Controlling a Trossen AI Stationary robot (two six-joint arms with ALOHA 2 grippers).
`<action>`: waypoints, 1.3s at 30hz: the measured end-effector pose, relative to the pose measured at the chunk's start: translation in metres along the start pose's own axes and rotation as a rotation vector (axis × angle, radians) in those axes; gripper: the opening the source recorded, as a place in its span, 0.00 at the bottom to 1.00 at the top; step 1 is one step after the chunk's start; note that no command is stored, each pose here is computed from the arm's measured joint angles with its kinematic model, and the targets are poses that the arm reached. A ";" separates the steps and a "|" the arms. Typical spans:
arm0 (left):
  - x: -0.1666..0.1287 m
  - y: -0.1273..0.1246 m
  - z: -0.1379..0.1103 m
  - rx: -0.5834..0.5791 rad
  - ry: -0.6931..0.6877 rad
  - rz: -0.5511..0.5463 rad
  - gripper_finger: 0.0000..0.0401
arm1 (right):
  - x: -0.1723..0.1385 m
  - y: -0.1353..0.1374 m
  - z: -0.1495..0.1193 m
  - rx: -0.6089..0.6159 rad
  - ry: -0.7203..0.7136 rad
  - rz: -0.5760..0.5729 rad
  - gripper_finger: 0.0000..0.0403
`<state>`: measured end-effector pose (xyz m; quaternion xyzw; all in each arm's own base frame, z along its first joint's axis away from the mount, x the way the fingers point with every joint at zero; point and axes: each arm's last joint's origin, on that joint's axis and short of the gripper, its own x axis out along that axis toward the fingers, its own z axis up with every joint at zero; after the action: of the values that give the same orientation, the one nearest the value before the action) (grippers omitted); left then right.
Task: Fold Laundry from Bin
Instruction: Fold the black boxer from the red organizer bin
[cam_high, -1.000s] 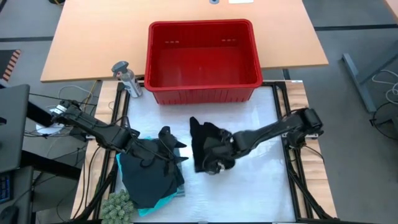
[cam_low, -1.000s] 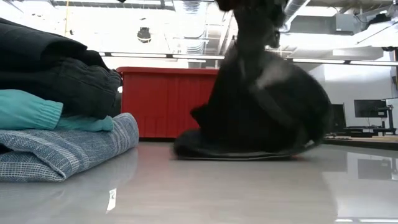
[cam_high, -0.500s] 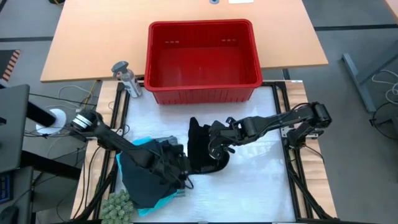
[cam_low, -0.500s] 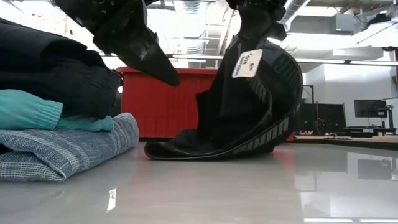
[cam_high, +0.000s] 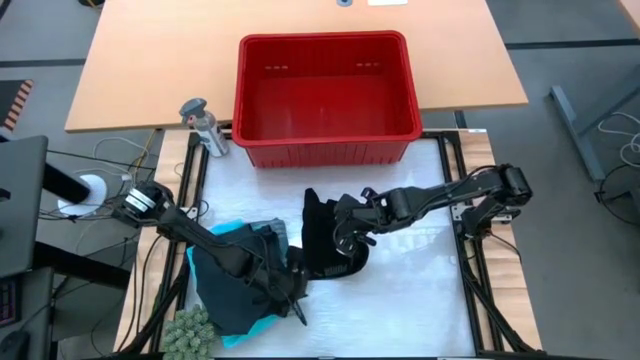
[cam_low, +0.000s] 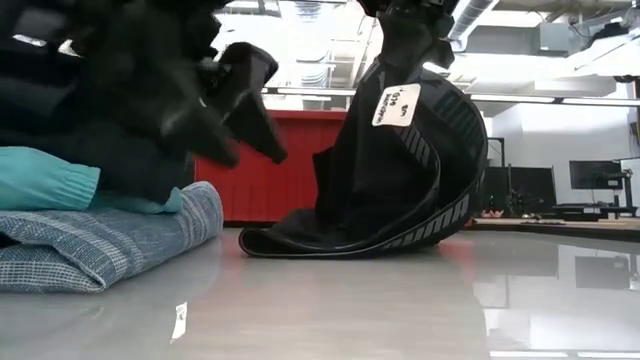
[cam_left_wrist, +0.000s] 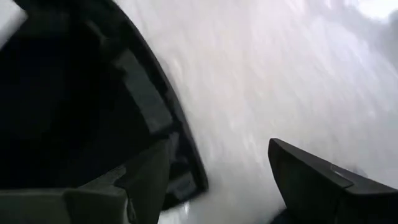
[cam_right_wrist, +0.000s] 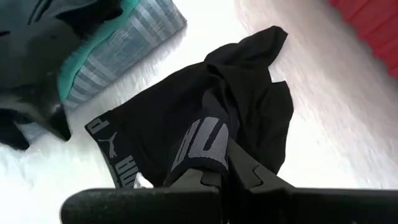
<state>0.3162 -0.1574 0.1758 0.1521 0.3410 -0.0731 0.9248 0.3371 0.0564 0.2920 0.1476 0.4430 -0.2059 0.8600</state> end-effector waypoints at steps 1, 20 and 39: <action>0.001 0.000 -0.002 0.019 0.021 -0.024 0.64 | 0.000 0.000 0.000 -0.001 -0.001 0.001 0.05; 0.047 0.003 -0.020 -0.003 0.289 0.091 0.53 | -0.003 0.005 0.005 0.014 -0.055 0.056 0.05; 0.041 0.034 0.000 -0.292 0.362 0.073 0.00 | -0.067 -0.022 0.002 0.186 -0.144 0.038 0.05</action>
<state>0.3559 -0.1271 0.1568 0.0397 0.5027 0.0390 0.8627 0.2924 0.0515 0.3464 0.2200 0.3563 -0.2400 0.8758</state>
